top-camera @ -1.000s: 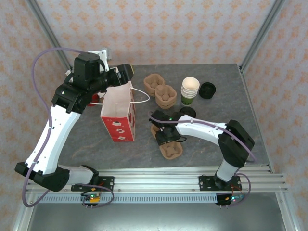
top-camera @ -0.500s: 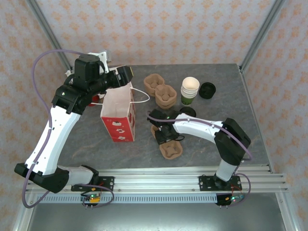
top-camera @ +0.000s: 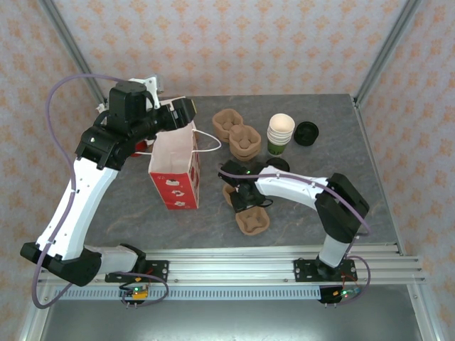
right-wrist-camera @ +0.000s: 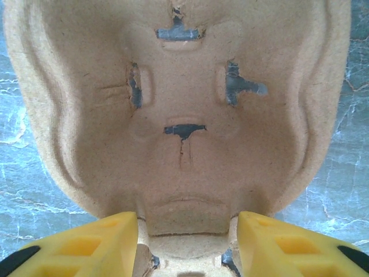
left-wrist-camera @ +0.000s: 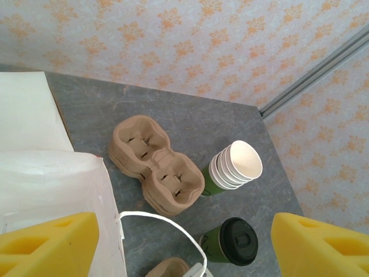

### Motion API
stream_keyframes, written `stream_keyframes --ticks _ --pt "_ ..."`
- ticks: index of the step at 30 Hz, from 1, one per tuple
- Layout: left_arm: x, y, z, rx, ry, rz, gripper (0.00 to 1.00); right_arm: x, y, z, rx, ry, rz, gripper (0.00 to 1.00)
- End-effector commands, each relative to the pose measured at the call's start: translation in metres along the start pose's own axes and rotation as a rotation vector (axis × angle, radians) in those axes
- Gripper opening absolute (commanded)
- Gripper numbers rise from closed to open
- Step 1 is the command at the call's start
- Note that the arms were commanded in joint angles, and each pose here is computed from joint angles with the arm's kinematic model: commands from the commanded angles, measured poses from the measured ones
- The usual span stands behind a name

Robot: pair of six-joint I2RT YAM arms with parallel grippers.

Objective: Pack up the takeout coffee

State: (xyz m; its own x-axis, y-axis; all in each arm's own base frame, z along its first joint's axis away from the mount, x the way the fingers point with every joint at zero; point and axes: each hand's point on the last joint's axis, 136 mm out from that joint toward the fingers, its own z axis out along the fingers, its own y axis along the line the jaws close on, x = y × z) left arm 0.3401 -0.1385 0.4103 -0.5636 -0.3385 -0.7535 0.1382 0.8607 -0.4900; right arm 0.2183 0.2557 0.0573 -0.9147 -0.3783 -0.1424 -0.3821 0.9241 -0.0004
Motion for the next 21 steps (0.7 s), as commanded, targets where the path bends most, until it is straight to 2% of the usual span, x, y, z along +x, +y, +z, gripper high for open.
stream_keyframes --ticks 1,12,21 --pt "-0.003 0.004 -0.008 -0.011 -0.021 0.022 0.79 0.000 -0.005 0.000 0.026 0.015 -0.011 0.49" --pt "-0.002 0.006 -0.008 -0.015 -0.020 0.022 0.80 0.003 -0.006 0.004 0.030 0.029 -0.008 0.45" --pt "-0.001 0.017 -0.008 -0.054 -0.021 0.027 0.80 -0.005 -0.006 -0.015 0.016 -0.025 -0.001 0.40"
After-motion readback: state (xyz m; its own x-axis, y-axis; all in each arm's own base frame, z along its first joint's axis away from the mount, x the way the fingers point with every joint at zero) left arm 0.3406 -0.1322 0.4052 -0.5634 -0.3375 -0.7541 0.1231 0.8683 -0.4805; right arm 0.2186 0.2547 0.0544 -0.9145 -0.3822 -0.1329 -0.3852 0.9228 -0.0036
